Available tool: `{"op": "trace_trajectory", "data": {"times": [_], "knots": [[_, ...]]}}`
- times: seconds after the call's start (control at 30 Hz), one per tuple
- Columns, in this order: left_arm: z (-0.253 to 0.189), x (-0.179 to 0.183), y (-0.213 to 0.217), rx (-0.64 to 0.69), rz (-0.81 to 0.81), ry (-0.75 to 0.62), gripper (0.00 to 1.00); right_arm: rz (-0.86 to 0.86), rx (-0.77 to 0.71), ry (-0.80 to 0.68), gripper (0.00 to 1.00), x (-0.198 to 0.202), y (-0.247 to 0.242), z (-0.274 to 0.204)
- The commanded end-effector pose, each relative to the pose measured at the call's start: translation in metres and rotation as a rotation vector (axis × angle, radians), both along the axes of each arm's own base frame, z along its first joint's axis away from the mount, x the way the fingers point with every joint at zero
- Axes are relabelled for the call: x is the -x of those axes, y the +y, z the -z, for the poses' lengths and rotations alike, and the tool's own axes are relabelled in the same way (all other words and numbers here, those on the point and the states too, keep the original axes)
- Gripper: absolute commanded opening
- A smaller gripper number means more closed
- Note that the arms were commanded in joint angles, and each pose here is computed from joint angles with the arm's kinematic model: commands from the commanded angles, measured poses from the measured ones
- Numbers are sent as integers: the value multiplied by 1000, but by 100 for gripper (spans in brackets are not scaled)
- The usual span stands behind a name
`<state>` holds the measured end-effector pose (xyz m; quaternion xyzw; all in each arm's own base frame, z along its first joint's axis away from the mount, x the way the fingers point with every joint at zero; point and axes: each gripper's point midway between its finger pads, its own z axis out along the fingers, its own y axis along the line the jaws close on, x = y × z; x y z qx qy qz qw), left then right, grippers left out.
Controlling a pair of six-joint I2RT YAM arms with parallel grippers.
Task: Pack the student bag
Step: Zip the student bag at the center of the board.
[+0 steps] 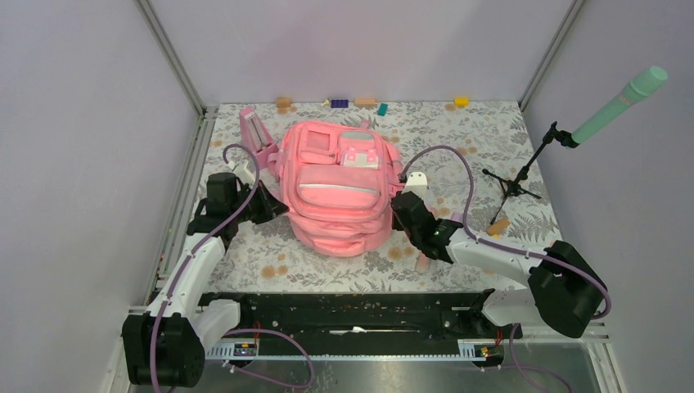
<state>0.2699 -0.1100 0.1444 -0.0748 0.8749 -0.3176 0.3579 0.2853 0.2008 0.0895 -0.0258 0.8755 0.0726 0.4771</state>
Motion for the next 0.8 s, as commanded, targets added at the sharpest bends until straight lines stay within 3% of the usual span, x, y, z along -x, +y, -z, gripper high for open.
{"op": "trace_trajectory", "data": {"times": [0.0,0.77], "knots": [[-37,-27,22,-82,-85,-159,0,86,96,-22,0,-25,-27,-6],[-37,-27,24,-83,-87,-154,0,42,47,17,0,-96,-17,-16]]}}
